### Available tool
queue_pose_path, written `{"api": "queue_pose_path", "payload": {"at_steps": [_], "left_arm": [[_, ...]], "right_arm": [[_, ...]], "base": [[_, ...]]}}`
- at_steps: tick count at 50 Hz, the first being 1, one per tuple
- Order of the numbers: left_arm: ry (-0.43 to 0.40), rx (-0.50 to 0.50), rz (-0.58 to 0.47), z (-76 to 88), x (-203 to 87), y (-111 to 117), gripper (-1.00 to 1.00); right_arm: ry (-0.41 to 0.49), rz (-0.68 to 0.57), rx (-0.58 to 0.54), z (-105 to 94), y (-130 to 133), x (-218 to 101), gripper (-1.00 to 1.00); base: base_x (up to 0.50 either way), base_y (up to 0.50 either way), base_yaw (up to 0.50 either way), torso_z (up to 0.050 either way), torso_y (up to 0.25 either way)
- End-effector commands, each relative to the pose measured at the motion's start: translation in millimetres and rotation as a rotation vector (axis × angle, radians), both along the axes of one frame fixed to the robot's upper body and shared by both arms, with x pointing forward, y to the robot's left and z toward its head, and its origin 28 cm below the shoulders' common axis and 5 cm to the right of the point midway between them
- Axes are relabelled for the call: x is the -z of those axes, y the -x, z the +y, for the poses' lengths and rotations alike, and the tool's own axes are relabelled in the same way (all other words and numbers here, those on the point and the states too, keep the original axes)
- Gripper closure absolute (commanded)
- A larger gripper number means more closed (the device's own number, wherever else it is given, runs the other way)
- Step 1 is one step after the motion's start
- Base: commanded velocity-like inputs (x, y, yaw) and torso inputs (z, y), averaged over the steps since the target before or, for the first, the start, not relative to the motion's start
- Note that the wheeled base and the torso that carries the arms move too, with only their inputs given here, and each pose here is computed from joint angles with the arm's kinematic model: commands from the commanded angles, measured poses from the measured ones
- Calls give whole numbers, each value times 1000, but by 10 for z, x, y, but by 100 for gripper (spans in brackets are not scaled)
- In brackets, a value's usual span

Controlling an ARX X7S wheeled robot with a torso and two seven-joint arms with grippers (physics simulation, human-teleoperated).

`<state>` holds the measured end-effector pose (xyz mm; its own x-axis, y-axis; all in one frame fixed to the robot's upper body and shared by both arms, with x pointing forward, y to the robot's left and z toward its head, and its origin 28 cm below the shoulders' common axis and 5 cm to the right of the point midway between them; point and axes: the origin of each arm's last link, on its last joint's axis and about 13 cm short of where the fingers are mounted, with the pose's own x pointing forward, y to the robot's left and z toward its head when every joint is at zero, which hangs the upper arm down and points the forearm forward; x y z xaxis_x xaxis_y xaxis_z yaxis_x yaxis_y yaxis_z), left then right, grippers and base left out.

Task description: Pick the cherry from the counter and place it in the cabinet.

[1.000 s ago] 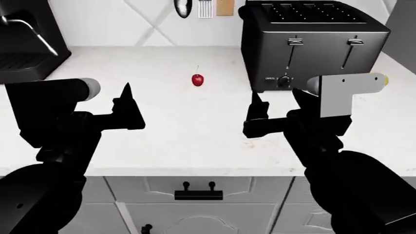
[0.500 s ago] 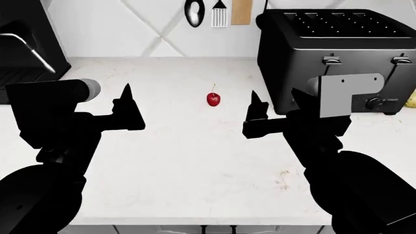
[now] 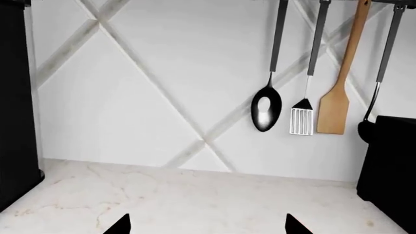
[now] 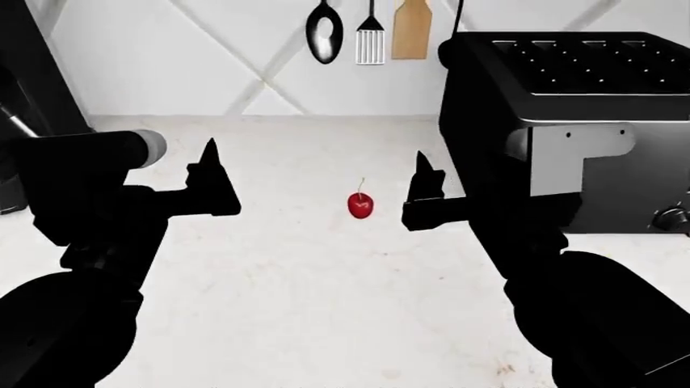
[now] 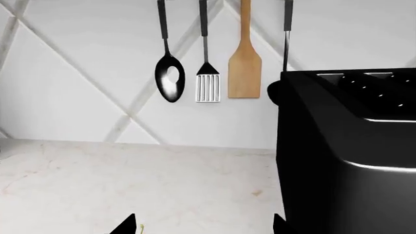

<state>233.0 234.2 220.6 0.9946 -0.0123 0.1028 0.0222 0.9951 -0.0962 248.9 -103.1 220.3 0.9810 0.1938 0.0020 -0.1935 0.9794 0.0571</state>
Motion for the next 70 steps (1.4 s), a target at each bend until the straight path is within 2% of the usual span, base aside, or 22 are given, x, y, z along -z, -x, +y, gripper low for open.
{"api": "queue_pose_path", "payload": {"at_steps": [1, 13, 22, 32, 46, 70], "left_arm": [[0, -1, 0, 1, -6, -11, -100], [-3, 1, 0, 0, 2, 26, -100], [-11, -4, -4, 1, -12, 17, -100], [-19, -10, -12, 8, -30, 39, -100], [-10, -9, -11, 10, -33, 56, -100], [-2, -3, -6, 8, -11, 100, -100]], "right_arm": [[2, 5, -6, 3, 6, -1, -100], [23, 24, -41, 12, 31, -8, -100], [98, 109, -186, 97, -19, -182, -100], [140, 190, -203, 210, -335, -382, -100], [162, 290, -216, 322, -619, -408, -100], [178, 398, -277, 349, -629, -306, -100]], "base": [[0, 0, 0, 0, 0], [0, 0, 0, 0, 0], [0, 0, 0, 0, 0], [0, 0, 0, 0, 0], [0, 0, 0, 0, 0], [0, 0, 0, 0, 0]]}}
